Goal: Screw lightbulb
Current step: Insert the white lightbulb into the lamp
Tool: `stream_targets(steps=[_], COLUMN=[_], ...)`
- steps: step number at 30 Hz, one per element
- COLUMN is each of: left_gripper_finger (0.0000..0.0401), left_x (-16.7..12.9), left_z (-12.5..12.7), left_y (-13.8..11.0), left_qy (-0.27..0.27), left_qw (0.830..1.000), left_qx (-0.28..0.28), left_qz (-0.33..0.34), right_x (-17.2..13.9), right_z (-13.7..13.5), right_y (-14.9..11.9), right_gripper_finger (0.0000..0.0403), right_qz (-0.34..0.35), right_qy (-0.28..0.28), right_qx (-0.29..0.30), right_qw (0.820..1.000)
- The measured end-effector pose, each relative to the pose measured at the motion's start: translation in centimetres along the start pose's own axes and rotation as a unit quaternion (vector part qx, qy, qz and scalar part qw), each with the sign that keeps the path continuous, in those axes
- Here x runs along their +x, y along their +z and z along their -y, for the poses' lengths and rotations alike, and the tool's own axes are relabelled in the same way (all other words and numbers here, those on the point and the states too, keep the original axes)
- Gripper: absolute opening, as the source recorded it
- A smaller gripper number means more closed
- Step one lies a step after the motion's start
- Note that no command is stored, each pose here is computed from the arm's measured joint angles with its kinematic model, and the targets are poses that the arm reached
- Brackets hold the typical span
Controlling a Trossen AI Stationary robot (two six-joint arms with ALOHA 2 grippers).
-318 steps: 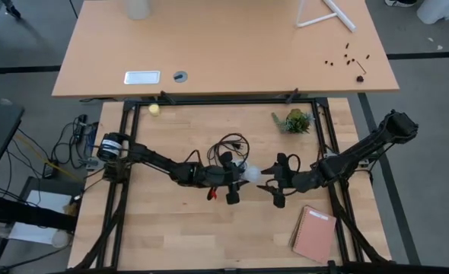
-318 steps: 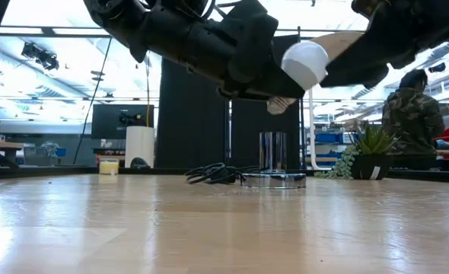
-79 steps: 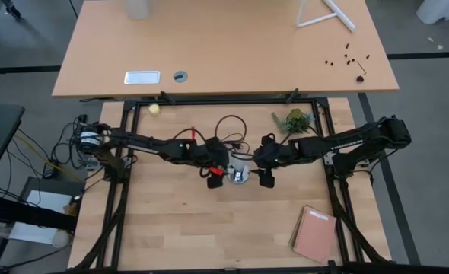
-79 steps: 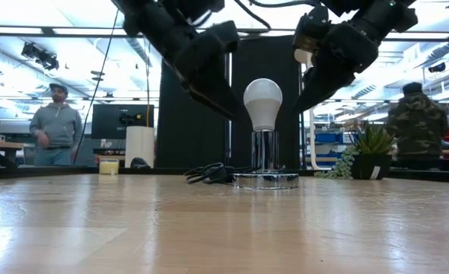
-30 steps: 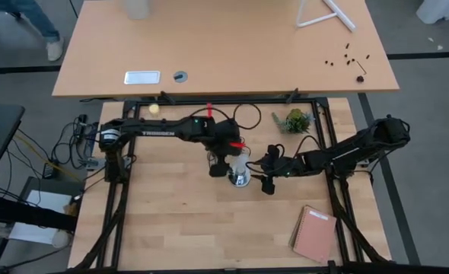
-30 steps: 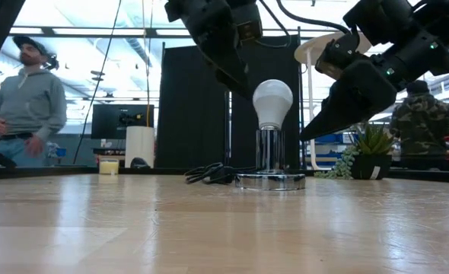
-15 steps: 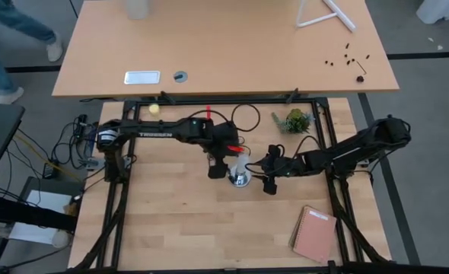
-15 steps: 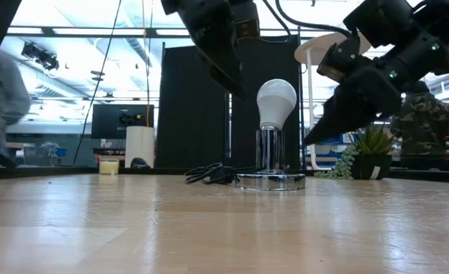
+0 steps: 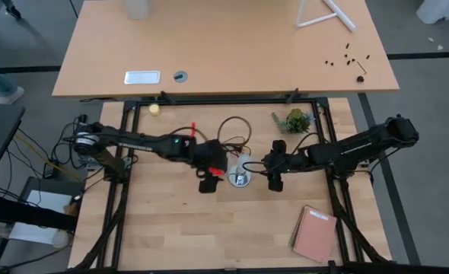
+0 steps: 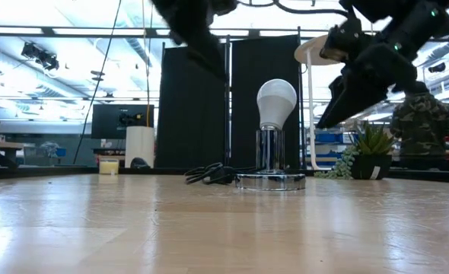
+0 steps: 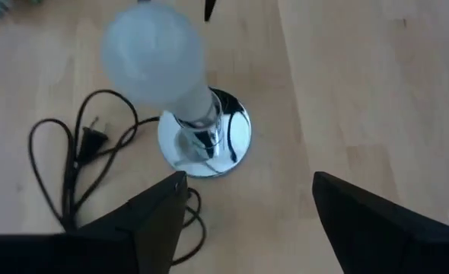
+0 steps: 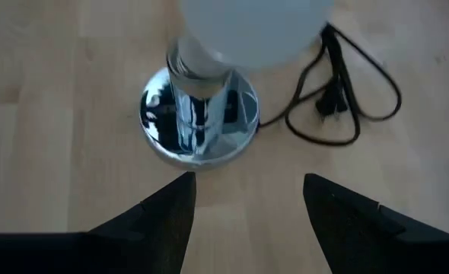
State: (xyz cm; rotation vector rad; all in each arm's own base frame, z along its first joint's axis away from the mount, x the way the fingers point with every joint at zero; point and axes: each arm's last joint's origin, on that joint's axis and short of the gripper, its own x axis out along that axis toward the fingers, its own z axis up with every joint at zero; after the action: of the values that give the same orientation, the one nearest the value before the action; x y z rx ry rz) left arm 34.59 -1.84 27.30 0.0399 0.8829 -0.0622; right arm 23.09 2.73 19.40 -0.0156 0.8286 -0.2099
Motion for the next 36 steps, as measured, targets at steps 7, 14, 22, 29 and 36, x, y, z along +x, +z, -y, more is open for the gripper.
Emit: stream_targets(steps=[7,14,22,29,36], left_gripper_finger=[0.0267,0.0266,0.0266,0.028,0.0335], left_x=[2.7,5.8,8.3,10.7,11.4], left_z=[0.8,1.3,1.2,1.1,0.7], left_y=[-4.8,-8.0,-9.4,-10.0,-10.5], left_qy=[0.029,0.039,0.038,0.049,0.095], left_qw=[0.992,0.976,0.969,0.963,0.955], left_qx=[-0.055,-0.078,-0.095,-0.094,-0.096], left_qz=[0.114,0.199,0.225,0.248,0.264], right_x=[-2.2,-4.5,-4.7,-3.0,-2.1], right_z=[0.0,0.6,1.3,2.4,3.9], right_y=[3.5,6.2,8.3,9.6,10.1], right_gripper_finger=[0.0256,0.0277,0.0332,0.0388,0.0393], right_qz=[-0.009,-0.016,-0.011,-0.032,-0.037], right_qy=[-0.002,0.0,0.056,0.067,0.073], right_qx=[-0.026,-0.03,-0.043,-0.061,-0.075], right_qw=[1.0,0.999,0.997,0.995,0.994])
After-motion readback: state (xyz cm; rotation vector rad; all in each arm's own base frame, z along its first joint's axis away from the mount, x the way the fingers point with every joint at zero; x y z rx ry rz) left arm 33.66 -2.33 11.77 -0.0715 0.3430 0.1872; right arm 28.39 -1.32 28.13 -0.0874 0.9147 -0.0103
